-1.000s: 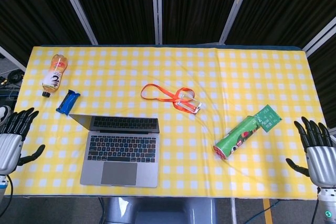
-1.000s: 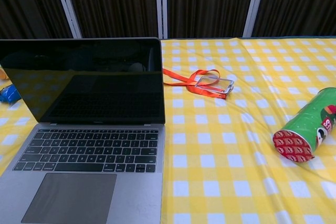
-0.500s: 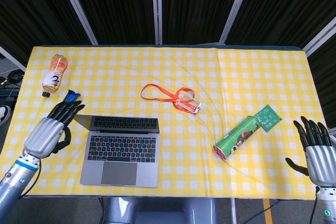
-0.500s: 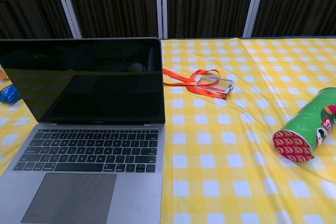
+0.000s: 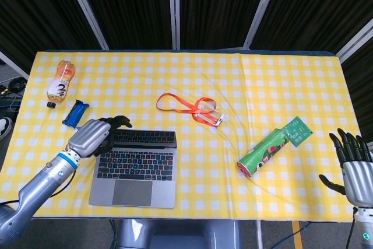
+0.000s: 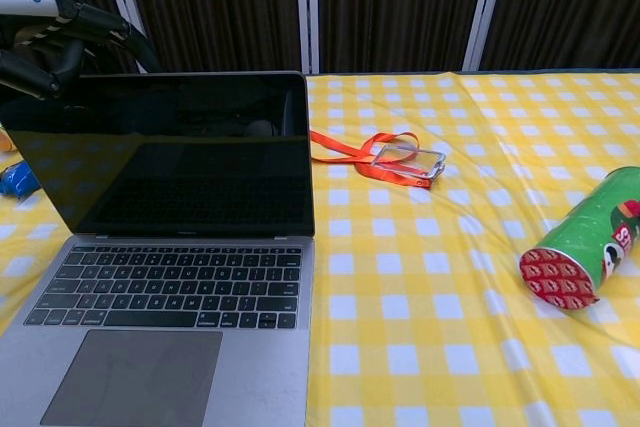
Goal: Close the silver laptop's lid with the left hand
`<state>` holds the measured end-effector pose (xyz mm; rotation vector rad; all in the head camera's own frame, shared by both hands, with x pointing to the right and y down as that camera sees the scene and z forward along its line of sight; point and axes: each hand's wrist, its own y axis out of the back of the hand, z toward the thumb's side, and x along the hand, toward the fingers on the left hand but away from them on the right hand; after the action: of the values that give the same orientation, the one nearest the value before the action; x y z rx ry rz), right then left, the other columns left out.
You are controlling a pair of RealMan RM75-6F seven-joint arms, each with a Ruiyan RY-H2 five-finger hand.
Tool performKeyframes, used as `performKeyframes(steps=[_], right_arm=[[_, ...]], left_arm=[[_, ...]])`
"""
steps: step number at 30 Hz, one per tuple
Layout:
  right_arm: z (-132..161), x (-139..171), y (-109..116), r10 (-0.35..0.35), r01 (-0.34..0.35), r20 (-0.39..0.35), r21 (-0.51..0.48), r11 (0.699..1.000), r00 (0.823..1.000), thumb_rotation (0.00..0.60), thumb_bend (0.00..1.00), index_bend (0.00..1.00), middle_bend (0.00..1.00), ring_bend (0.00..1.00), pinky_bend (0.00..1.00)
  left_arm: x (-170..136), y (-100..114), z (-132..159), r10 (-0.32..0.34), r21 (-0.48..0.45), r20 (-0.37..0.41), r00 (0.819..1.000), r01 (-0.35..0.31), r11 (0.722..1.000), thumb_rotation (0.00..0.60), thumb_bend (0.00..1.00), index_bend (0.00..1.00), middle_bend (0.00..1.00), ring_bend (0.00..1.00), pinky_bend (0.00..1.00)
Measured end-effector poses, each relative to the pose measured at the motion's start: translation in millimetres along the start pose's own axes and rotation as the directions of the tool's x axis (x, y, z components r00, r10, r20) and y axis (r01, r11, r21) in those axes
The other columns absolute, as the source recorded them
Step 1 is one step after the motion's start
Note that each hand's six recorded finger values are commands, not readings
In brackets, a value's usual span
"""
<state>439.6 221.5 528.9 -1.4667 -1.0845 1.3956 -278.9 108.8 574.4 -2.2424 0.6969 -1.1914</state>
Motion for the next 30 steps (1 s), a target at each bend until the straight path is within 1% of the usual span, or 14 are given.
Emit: performKeyframes(steps=[4,10,16,18,24,30], right_arm=[[0.1,0.1,-0.3,0.001,-0.001,0.0,0.0,1.0,1.0,0.6,0.0,0.0,0.0,0.0,0.0],[0.7,0.4,0.2,-0.003,0.003,0.001,-0.005,1.0,1.0,0.6,0.0,0.0,0.0,0.0,0.0],[1.4,0.5,-0.2,-0.001,0.001,0.0,-0.01,1.0,1.0,0.6,0.0,0.0,0.0,0.0,0.0],[1.3,0.5,0.3,-0.003,0.003,0.001,-0.009,1.0,1.0,0.6,0.0,0.0,0.0,0.0,0.0],[0.9,1.1,1.8,-0.008,0.008,0.003,-0.013,1.0,1.0,0.6,0.0,0.0,0.0,0.0,0.0],[2.9,1.7,1.5,-0.008,0.008,-0.002,-0.013,1.0,1.0,0.6,0.0,0.0,0.0,0.0,0.0]], left_arm=[[-1.5,0.7,0.8,-0.002,-0.013,0.008,1.0,0.002,1.0,0.6,1.0,0.31,0.25,0.32,0.37],[-9.5,-5.7,3.7,-0.054,-0.065,0.017,0.998,0.055,0.996,0.6,1.0,0.32,0.25,0.33,0.37],[-21.2,-11.0,10.1,-0.09,-0.088,0.056,0.994,0.095,0.992,0.6,1.0,0.33,0.25,0.33,0.37],[-26.7,-15.5,12.3,-0.105,-0.101,0.072,0.992,0.112,0.989,0.6,1.0,0.33,0.25,0.33,0.37],[-48.7,-36.6,16.9,-0.157,-0.098,0.137,0.978,0.171,0.98,0.6,1.0,0.33,0.26,0.33,0.37],[-68.3,-63.6,7.1,-0.207,-0.112,0.16,0.965,0.226,0.968,0.6,1.0,0.34,0.26,0.33,0.37]])
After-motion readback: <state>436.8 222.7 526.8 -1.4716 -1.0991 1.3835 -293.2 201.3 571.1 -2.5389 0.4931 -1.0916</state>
